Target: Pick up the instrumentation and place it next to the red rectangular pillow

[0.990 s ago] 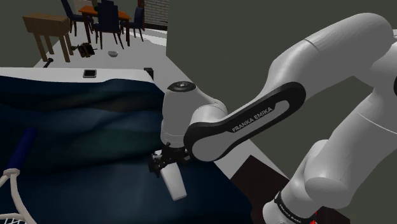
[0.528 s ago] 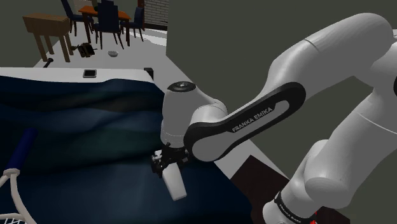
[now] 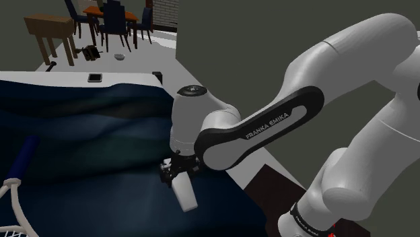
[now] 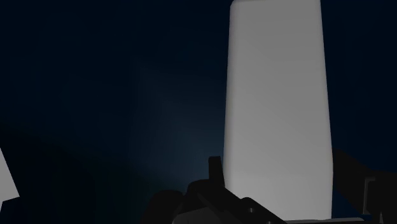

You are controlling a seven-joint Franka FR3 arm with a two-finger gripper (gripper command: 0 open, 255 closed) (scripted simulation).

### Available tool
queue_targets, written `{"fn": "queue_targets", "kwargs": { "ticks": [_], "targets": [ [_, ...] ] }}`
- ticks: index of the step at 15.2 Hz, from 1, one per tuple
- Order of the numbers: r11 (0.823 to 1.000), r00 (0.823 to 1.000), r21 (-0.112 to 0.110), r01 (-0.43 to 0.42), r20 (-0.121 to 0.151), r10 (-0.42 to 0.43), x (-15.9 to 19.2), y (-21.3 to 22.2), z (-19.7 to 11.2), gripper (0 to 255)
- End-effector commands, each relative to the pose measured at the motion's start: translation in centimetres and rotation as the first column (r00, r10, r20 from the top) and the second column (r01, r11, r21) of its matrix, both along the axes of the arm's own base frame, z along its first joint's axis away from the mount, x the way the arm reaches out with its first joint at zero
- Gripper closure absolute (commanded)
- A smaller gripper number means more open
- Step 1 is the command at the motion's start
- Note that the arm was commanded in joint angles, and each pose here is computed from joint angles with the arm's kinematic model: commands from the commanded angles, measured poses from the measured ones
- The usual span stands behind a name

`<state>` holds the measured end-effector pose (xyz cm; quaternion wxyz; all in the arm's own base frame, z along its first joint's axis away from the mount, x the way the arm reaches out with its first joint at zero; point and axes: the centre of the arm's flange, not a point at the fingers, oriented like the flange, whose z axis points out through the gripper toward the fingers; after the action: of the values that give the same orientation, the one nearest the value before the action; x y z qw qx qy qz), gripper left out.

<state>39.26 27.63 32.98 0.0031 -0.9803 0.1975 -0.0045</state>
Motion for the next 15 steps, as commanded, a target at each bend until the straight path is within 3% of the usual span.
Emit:
{"fn": "queue_targets", "kwargs": {
  "ticks": [1, 15],
  "targets": [
    [1.0, 1.0, 0.0, 0.0, 0.0, 0.0, 0.0, 0.0, 0.8, 255],
    [1.0, 1.0, 0.0, 0.0, 0.0, 0.0, 0.0, 0.0, 8.2, 255]
  ]
}}
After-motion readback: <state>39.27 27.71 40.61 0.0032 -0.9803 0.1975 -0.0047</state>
